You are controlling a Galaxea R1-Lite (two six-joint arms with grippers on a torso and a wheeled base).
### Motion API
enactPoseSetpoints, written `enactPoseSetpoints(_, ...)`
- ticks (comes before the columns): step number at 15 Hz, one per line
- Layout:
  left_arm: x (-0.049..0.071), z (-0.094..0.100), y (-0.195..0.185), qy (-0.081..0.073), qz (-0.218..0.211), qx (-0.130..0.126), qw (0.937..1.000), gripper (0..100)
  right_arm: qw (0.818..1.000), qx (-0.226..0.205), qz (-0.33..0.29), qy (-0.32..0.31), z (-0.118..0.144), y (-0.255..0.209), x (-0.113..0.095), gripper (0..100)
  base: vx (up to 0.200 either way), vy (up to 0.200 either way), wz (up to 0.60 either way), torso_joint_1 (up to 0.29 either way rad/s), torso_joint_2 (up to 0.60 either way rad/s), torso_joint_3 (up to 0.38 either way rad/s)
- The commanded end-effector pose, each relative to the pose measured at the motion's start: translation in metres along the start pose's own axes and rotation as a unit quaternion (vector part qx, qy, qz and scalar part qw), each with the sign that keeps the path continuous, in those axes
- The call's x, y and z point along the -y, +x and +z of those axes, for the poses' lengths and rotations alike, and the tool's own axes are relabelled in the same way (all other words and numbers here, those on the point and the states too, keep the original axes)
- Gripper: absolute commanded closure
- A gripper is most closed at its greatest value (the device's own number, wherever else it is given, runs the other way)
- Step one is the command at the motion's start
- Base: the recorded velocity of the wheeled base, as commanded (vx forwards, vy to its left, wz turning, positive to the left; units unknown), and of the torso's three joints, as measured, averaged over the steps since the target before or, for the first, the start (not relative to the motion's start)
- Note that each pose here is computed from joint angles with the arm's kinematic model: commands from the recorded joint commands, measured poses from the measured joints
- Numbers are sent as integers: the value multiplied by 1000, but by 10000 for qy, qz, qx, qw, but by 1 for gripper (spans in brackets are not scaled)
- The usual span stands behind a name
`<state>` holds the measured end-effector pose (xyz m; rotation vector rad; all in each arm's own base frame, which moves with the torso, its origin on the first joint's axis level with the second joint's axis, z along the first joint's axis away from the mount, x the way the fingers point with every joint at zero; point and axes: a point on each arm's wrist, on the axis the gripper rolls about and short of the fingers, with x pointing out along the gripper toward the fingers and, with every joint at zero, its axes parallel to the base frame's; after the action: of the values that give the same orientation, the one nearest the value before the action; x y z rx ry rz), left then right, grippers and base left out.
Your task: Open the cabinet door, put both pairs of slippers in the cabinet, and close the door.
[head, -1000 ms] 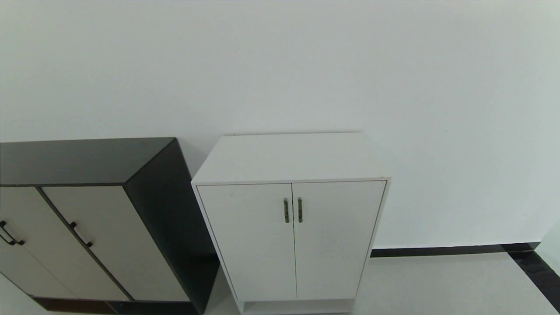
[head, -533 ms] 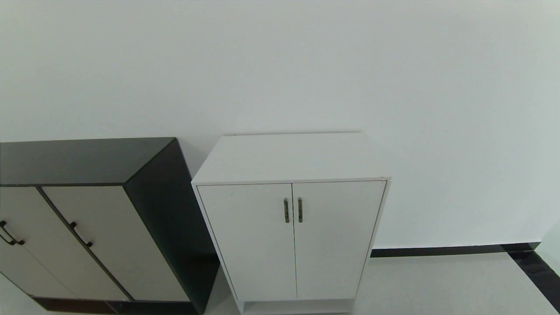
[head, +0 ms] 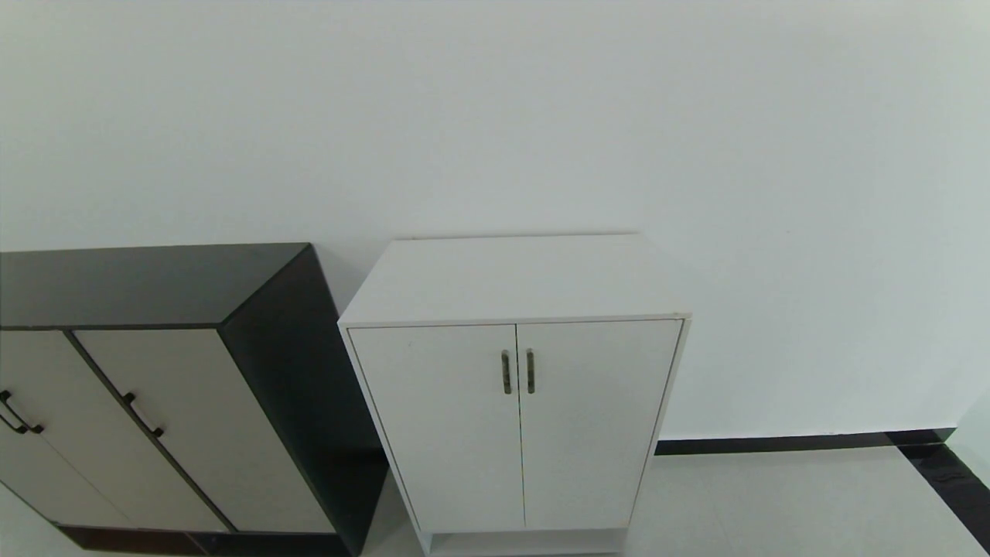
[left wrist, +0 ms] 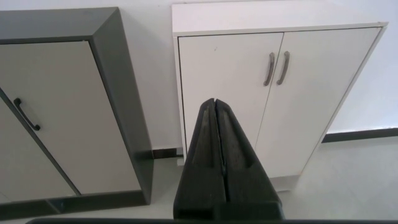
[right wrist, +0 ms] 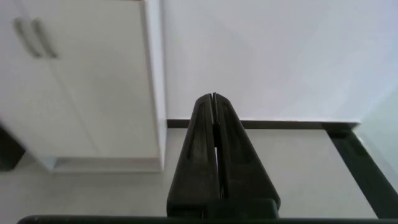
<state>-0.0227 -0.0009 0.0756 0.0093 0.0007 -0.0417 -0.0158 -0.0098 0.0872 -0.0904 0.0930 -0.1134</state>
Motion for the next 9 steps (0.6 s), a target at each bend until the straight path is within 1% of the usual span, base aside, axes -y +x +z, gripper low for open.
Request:
enactPoseSetpoints(1, 0, 0, 0, -1, 1, 4, 10000, 100, 9997, 50, -195, 110, 0, -1, 0, 100, 0, 0, 0, 0, 0, 0)
enactPoseSetpoints(2, 0, 0, 0, -1, 1, 4, 10000, 100, 9996, 49, -272, 49, -1, -2, 0, 100, 0, 0, 0, 0, 0, 0)
enactPoseSetpoints(3, 0, 0, 0, -8, 1, 4, 10000, 100, 9979, 0, -644, -14, 0, -2, -1, 100, 0, 0, 0, 0, 0, 0)
enactPoseSetpoints(4, 0, 0, 0, -1, 1, 4, 10000, 100, 9964, -31, -848, -20, 0, -3, -2, 100, 0, 0, 0, 0, 0, 0)
enactPoseSetpoints(5, 0, 0, 0, -8, 1, 4, 10000, 100, 9965, 51, -839, 6, 0, -4, -3, 100, 0, 0, 0, 0, 0, 0)
enactPoseSetpoints(6, 0, 0, 0, -8, 1, 4, 10000, 100, 9973, 438, -580, 74, -3, -10, -4, 100, 0, 0, 0, 0, 0, 0)
enactPoseSetpoints(9, 0, 0, 0, -8, 9, 4, 10000, 100, 9958, 577, -572, 416, -4, -10, -4, 100, 0, 0, 0, 0, 0, 0)
